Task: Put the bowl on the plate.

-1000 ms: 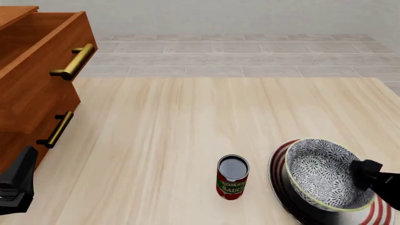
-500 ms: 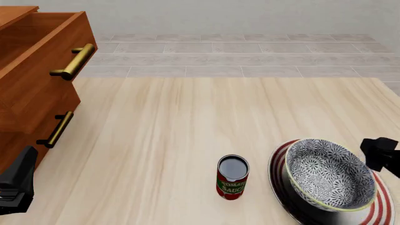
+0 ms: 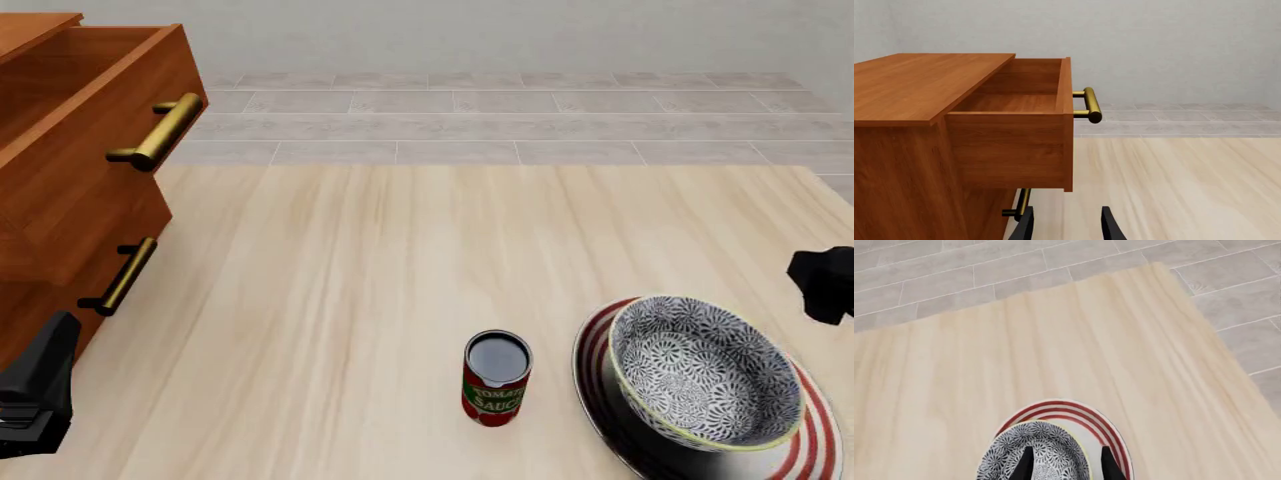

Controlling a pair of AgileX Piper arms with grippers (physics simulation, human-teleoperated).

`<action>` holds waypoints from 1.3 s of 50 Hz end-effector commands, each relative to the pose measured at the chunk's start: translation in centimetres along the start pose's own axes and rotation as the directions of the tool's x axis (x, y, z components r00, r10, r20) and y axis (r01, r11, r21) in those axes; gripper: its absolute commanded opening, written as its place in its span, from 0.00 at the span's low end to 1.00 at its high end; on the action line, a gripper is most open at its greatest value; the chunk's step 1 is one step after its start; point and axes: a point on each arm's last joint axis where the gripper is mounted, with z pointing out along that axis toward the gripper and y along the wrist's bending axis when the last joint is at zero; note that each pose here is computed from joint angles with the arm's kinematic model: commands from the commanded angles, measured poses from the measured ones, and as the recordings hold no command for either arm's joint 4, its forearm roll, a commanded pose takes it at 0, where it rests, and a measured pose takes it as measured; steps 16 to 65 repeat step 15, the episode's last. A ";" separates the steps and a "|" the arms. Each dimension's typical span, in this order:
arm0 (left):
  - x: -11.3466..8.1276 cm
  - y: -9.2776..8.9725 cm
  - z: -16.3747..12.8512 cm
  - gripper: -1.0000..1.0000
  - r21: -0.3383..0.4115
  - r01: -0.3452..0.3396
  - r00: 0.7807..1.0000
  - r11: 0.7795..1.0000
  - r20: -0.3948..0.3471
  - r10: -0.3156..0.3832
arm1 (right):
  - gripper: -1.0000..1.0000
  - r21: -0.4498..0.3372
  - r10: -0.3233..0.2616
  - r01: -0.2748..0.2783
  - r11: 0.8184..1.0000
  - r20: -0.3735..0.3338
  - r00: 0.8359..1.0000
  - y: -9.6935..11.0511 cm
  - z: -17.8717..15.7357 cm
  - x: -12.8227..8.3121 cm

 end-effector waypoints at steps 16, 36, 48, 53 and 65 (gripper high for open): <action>0.0 0.0 0.0 1.00 0.000 0.000 1.000 1.000 0.000 0.000 | 1.00 -0.025 -0.065 0.066 0.997 0.063 0.996 0.7 -1.9 -3.5; 0.0 0.0 0.0 1.00 0.000 0.000 1.000 1.000 0.000 0.000 | 1.00 -0.025 -0.065 0.066 0.997 0.063 0.996 0.7 -1.9 -3.5; 0.0 0.0 0.0 1.00 0.000 0.000 1.000 1.000 0.000 0.000 | 1.00 -0.025 -0.065 0.066 0.997 0.063 0.996 0.7 -1.9 -3.5; 0.0 0.0 0.0 1.00 0.000 0.000 1.000 1.000 0.000 0.000 | 1.00 -0.025 -0.065 0.066 0.997 0.063 0.996 0.7 -1.9 -3.5; 0.0 0.0 0.0 1.00 0.000 0.000 1.000 1.000 0.000 0.000 | 1.00 -0.025 -0.065 0.066 0.997 0.063 0.996 0.7 -1.9 -3.5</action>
